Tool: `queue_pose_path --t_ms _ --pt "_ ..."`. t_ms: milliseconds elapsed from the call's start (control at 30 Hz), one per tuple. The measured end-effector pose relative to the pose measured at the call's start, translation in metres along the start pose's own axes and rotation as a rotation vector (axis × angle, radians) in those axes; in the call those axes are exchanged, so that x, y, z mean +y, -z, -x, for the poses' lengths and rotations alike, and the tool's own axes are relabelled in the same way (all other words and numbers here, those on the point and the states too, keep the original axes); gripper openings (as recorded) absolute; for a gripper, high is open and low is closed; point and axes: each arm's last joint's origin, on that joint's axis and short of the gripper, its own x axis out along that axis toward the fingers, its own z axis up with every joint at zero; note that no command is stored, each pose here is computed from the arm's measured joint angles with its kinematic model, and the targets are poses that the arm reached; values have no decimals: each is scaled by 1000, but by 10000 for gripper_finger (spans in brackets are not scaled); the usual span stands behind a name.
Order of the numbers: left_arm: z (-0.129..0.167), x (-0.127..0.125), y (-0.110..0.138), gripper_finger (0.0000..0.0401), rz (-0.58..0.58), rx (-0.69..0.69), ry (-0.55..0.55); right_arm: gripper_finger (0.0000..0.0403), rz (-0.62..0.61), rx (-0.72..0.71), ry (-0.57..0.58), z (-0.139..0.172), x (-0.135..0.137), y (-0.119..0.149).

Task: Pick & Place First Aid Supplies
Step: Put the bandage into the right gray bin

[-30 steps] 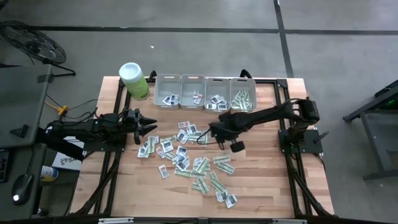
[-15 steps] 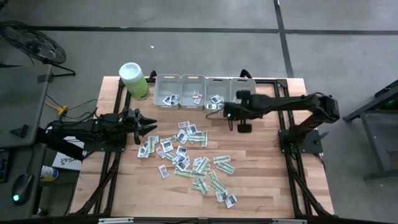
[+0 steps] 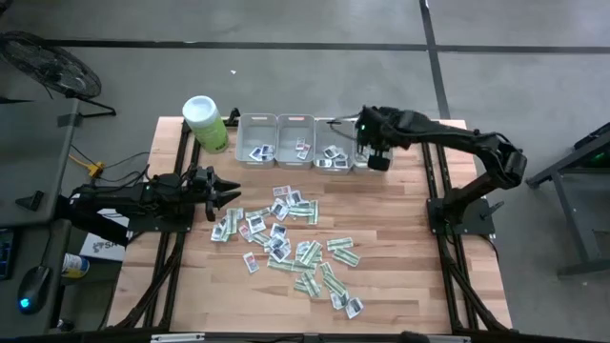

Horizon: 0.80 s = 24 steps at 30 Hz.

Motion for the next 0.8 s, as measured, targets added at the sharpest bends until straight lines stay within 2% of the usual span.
queue_pose_path --t_ms 267,500,800 --pt "0 0 0 150 0 0 0 0 -171 -93 -162 -15 -32 9" --pt "0 0 0 150 0 0 0 0 -178 -92 -240 -45 -27 26" --pt "0 0 0 150 0 0 0 0 -181 -104 -259 -76 -14 43"
